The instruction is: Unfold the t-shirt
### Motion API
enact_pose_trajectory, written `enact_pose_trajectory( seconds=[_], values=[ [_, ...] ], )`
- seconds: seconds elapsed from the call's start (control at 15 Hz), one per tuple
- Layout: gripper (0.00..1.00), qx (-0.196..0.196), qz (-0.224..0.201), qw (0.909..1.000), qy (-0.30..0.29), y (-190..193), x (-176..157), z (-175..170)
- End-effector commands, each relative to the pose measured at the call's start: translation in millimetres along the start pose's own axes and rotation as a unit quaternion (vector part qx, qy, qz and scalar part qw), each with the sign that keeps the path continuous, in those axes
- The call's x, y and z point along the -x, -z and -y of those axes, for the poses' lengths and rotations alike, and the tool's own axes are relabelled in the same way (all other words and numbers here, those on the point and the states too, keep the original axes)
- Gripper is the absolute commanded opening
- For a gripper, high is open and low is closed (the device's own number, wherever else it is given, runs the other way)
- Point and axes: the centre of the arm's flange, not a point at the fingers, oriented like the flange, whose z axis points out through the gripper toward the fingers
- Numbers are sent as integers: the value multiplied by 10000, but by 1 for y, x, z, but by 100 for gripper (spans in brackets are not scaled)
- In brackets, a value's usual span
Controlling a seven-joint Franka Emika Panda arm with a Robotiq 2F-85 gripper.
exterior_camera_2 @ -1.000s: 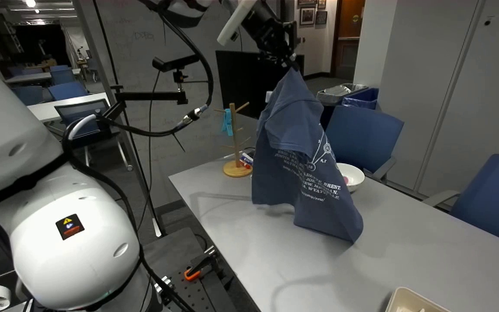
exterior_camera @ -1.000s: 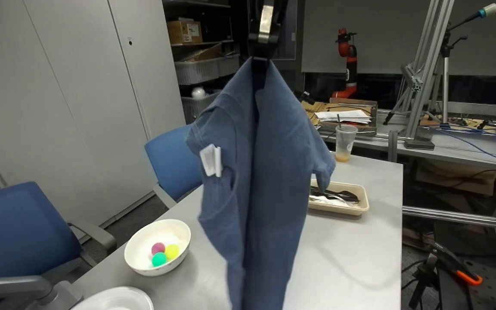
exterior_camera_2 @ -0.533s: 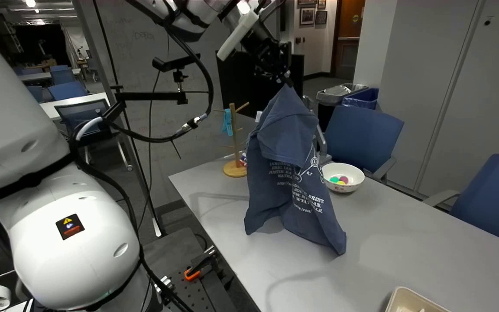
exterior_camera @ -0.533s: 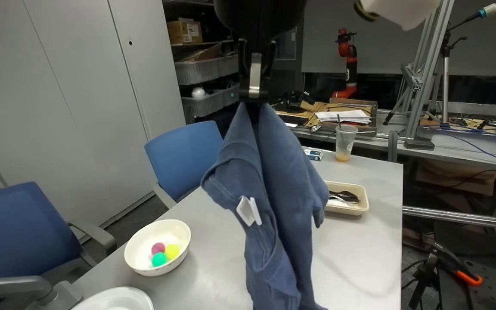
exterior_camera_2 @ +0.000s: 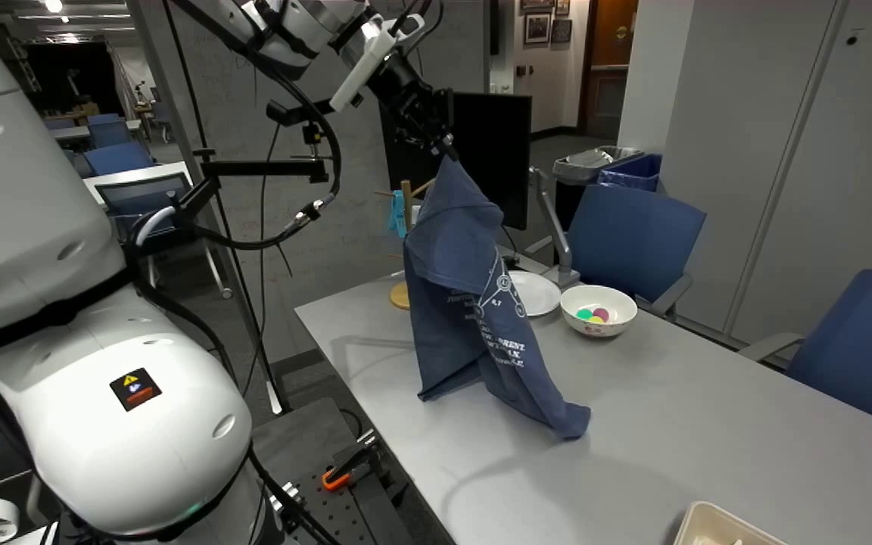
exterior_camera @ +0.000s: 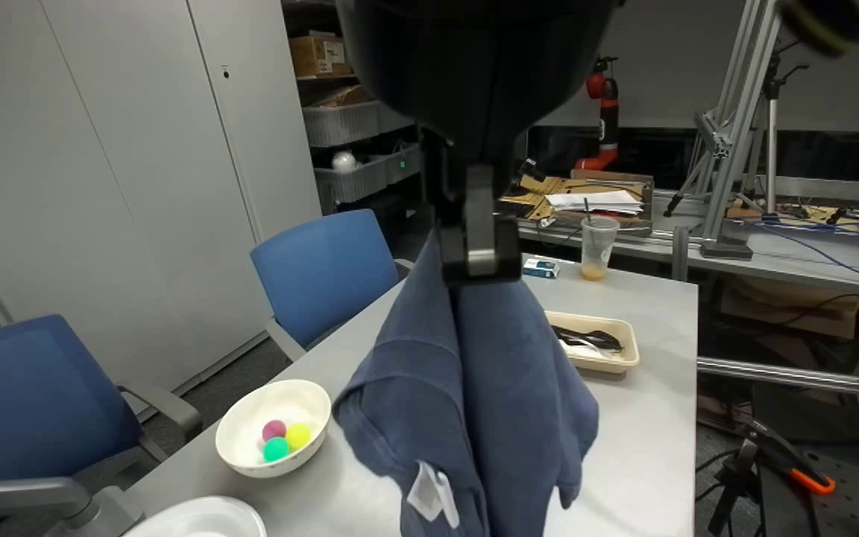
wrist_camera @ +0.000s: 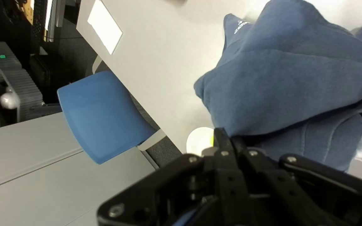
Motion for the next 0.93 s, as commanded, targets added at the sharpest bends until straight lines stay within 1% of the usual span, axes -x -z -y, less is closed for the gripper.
enact_pose_trajectory(
  seconds=[0.0,0.13,0.2,0.27,0.4,0.53,0.6,0.67,0.73,0.8,0.87],
  values=[
    [1,377,-204,9988,-254,24,2,-14],
    [1,577,-394,9960,-558,19,4,-41],
    [1,645,-471,9940,-742,13,8,-59],
    [1,637,-480,9928,-895,6,11,-77],
    [1,724,-535,9864,-1373,-17,24,-115],
    [1,549,-535,9839,-1614,-58,42,-150],
    [1,361,-548,9832,-1703,-82,49,-165],
    [1,169,-580,9817,-1806,-109,56,-177],
    [1,-73,-512,9811,-1862,-138,61,-183],
    [1,-213,-429,9793,-1965,-166,68,-188],
    [28,-465,-239,9785,-1995,-196,75,-190]
  ],
)
